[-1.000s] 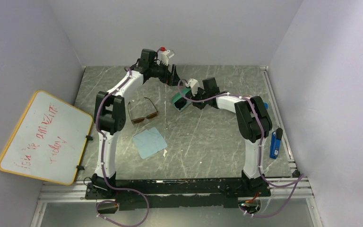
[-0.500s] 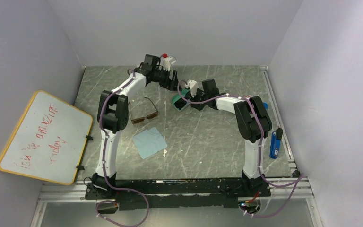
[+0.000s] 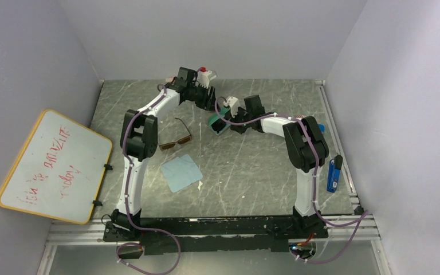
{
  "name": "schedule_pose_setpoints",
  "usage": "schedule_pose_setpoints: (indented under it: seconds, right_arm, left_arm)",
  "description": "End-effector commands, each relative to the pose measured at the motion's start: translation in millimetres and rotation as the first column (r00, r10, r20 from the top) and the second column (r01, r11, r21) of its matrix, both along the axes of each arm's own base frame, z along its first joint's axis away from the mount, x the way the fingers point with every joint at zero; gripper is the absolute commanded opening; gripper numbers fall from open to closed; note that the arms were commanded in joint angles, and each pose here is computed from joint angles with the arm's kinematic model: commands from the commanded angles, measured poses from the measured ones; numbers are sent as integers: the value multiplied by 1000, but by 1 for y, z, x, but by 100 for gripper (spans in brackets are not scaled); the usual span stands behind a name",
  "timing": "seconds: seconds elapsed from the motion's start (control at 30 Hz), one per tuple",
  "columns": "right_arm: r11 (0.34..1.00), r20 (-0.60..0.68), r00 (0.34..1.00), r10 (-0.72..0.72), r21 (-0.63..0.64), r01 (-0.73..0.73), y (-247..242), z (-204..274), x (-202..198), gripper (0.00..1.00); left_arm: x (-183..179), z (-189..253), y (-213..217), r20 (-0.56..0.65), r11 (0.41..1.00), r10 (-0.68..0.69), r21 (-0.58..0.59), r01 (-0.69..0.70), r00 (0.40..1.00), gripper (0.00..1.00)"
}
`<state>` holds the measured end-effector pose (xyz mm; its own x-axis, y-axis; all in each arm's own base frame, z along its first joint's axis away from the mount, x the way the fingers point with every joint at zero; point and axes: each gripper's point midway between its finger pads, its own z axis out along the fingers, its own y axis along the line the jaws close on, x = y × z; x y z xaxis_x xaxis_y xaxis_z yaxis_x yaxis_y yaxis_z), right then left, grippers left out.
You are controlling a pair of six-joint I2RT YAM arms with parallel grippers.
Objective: Organize the sunglasses
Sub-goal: Adjust the sunglasses case at the center of the board, then close the sunglasses case at the center of the board.
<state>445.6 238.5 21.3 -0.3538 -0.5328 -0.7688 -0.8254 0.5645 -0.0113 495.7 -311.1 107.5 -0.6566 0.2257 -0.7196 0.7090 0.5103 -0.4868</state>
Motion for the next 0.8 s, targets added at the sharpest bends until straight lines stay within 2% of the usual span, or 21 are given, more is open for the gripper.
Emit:
schedule_pose_setpoints:
  seconds: [0.0, 0.2, 0.4, 0.67, 0.77]
  right_arm:
    - [999, 23, 1000, 21, 33, -22, 11, 10, 9, 4]
    - [1000, 1, 1000, 22, 17, -22, 10, 5, 6, 4]
    - [1000, -1, 1000, 24, 15, -24, 11, 5, 6, 4]
    - [1000, -1, 1000, 24, 12, -24, 11, 4, 8, 4]
    - [1000, 0, 1000, 24, 12, -24, 12, 5, 8, 4]
  left_arm:
    - [4, 15, -8, 37, 999, -28, -32, 29, 999, 53]
    - [3, 12, -11, 18, 998, -38, -52, 39, 999, 47]
    - [1, 7, -12, 3, 997, -51, -59, 52, 999, 30]
    - [-2, 11, -17, -3, 993, -79, -90, 79, 997, 30]
    - [-4, 15, -18, -4, 991, -89, -103, 89, 996, 36]
